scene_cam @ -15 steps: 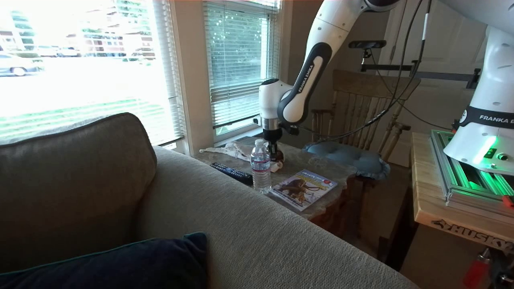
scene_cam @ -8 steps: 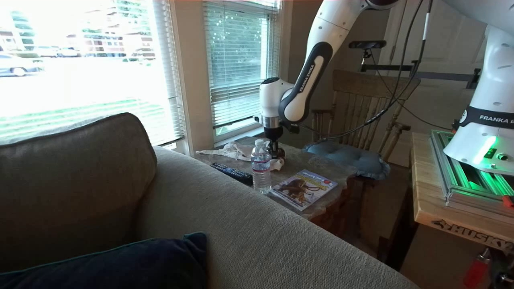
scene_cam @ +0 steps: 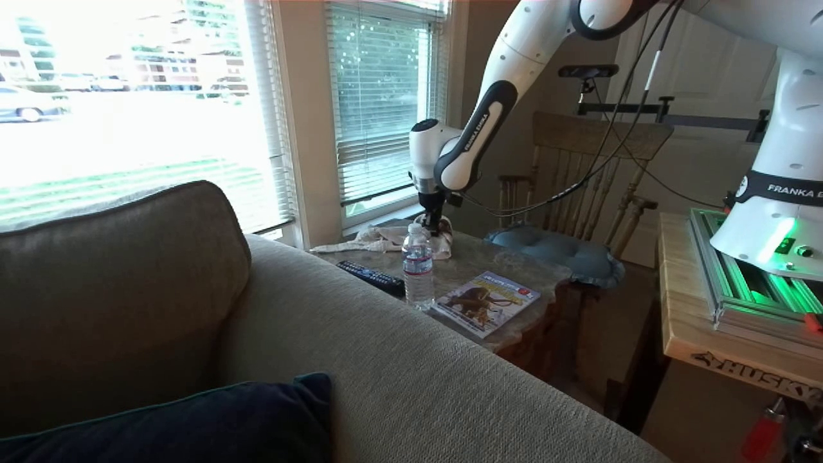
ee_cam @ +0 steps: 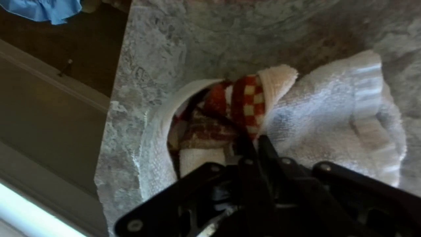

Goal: Move the black remote to the left and wipe the table with the white cloth

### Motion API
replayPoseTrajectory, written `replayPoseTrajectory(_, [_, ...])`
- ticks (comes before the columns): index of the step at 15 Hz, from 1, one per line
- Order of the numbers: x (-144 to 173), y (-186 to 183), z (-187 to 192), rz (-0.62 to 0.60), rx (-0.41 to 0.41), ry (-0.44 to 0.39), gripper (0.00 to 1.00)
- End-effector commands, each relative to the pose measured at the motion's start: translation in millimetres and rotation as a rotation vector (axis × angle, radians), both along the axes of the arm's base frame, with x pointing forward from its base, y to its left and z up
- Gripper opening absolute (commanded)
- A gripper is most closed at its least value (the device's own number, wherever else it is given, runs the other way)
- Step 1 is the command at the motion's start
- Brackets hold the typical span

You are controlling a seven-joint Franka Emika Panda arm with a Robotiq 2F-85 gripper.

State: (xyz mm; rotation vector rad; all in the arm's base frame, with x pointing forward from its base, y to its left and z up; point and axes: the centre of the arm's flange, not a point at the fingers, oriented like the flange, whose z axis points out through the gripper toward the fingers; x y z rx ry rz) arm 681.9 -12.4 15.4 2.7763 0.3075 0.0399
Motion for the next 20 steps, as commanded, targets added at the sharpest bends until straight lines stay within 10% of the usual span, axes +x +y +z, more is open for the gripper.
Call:
replayPoseTrajectory(1, [27,-6,-28,-0.092,-0.052,-0.012,0.02])
replayPoseTrajectory(14, [-22,116,-27,0.221,-0.018,0.023,0.02])
replayPoseTrajectory(20, [-2,92,-39,0.138,-0.072,0.042,0.02])
